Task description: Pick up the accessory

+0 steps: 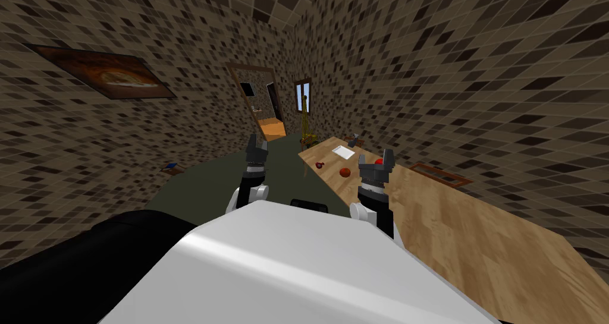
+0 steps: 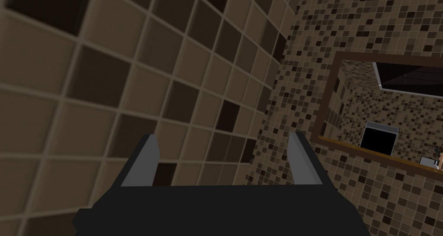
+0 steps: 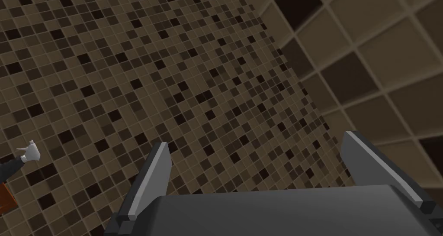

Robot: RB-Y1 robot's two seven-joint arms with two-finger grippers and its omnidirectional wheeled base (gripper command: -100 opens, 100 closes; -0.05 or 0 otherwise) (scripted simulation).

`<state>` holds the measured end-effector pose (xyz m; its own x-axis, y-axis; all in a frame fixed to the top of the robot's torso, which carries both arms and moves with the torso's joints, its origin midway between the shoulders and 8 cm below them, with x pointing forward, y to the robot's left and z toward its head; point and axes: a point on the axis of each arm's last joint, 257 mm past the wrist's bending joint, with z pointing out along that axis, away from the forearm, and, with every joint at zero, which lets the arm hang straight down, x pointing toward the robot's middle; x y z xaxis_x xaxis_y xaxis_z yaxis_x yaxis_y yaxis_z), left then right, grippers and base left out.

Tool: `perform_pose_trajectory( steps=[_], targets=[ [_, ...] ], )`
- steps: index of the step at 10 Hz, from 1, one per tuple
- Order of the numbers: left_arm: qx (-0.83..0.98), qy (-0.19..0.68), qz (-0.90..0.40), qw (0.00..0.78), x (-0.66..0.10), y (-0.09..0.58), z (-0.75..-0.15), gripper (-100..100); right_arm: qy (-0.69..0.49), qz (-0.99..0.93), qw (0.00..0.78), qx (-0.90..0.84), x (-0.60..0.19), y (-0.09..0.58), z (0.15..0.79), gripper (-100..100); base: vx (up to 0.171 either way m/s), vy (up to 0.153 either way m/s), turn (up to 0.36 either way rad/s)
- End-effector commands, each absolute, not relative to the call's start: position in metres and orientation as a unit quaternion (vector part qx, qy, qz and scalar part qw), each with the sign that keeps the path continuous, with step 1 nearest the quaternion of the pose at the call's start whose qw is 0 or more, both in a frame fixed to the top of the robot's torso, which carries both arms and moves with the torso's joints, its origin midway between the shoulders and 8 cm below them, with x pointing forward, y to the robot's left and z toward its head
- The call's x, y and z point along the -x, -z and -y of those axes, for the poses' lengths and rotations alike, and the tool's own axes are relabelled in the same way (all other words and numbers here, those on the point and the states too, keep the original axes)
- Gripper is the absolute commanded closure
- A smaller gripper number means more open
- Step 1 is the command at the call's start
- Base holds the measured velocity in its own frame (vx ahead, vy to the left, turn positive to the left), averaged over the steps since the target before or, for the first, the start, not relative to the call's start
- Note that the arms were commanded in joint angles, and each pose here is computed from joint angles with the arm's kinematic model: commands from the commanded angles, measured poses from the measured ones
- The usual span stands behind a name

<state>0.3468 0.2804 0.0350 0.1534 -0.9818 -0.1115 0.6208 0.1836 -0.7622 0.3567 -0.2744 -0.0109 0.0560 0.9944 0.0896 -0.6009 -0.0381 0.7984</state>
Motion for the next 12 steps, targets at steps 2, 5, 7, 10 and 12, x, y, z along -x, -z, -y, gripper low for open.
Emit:
perform_pose_trajectory(
  steps=[2, 5, 7, 10, 12],
  targets=[
    [0.288, 0.57, -0.313, 0.703, -0.347, -0.035, -0.28, 0, -0.652, -0.285, 0.594, -0.376, -0.367, 0.025, 0.279, -100, -0.095, 0.118, -0.025],
    [0.288, 0.57, -0.313, 0.703, -0.347, -0.035, -0.28, 0, -0.676, -0.288, 0.539, -0.411, -0.379, 0.045, 0.286, -100, -0.055, 0.103, -0.023],
    [0.288, 0.57, -0.313, 0.703, -0.347, -0.035, -0.28, 0, -0.686, -0.286, 0.514, -0.428, -0.384, 0.053, 0.289, -100, -0.013, 0.066, -0.011],
    [0.288, 0.57, -0.313, 0.703, -0.347, -0.035, -0.28, 0, -0.701, -0.281, 0.462, -0.465, -0.394, 0.073, 0.298, -100, -0.006, 0.064, -0.008],
    [0.288, 0.57, -0.313, 0.703, -0.347, -0.035, -0.28, 0, -0.707, -0.276, 0.433, -0.486, -0.399, 0.084, 0.302, -100, -0.009, 0.048, -0.002]
  ],
)
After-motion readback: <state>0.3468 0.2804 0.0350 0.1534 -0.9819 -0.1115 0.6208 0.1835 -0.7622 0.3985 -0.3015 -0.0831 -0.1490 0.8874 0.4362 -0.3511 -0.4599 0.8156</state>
